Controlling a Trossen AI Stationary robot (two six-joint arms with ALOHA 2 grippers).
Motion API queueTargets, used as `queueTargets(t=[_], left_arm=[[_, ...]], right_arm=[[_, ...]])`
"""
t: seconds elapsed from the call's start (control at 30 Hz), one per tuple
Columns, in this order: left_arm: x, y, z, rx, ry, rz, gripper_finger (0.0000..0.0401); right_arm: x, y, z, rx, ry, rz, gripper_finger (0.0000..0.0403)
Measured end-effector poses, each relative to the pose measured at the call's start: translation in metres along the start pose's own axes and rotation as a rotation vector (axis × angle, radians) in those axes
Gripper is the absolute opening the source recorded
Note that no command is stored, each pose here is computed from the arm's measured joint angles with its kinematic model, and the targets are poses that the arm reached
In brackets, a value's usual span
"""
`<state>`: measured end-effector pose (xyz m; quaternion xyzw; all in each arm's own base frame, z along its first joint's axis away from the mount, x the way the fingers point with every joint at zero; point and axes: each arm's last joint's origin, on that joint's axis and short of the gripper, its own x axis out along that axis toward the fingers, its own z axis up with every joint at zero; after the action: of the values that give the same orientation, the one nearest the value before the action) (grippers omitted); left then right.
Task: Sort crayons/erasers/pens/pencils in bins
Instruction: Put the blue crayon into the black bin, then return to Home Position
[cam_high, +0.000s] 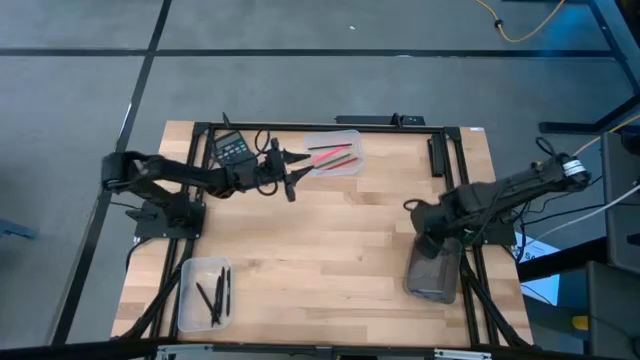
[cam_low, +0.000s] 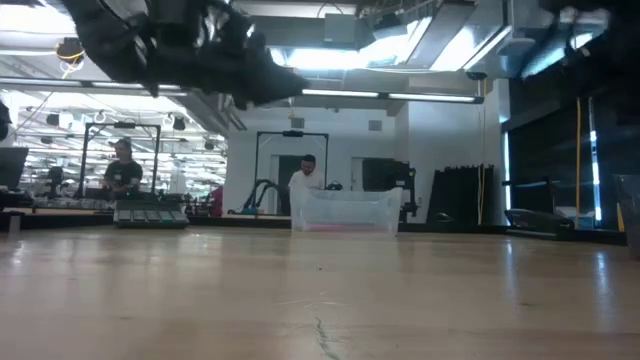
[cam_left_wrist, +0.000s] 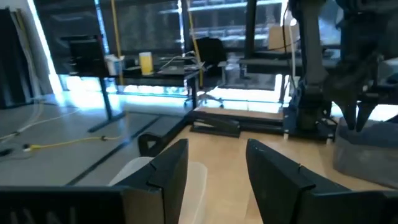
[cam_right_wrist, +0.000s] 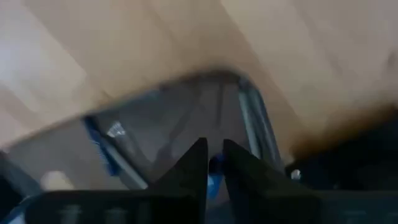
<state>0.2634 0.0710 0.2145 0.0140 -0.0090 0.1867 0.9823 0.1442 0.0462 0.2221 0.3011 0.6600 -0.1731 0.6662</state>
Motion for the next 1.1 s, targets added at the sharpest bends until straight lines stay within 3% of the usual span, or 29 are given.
queueTargets(t=[0.13, 0.27, 0.4, 0.57, 0.7, 0.97, 1.1], left_arm=[[-0.024, -0.008, 0.022, 0.008, 0.000, 0.006, 0.0154], [-0.056, -0.014, 0.029, 0.004, -0.091, -0.010, 0.0154], [-0.090, -0.016, 0.020, -0.041, -0.213, 0.009, 0.0154], [-0.111, -0.014, 0.010, -0.056, -0.246, -0.015, 0.0153], [-0.119, -0.013, 0.008, -0.047, -0.267, -0.069, 0.0153], [-0.140, -0.007, -0.008, -0.048, -0.301, -0.067, 0.0153], [-0.148, -0.004, -0.014, -0.064, -0.295, -0.062, 0.0153]], right_arm=[[0.018, 0.003, -0.006, 0.010, 0.021, 0.040, 0.0087], [0.011, 0.013, -0.003, -0.074, -0.073, 0.089, 0.0127], [-0.015, 0.024, 0.004, -0.269, -0.309, 0.038, 0.0159], [-0.048, 0.035, 0.025, -0.540, -0.764, -0.084, 0.0172], [-0.057, 0.031, 0.047, -0.693, -0.941, 0.019, 0.0173], [-0.025, -0.001, 0.082, -0.790, -1.227, 0.331, 0.0173], [-0.024, -0.017, 0.085, -0.759, -1.292, 0.327, 0.0170]])
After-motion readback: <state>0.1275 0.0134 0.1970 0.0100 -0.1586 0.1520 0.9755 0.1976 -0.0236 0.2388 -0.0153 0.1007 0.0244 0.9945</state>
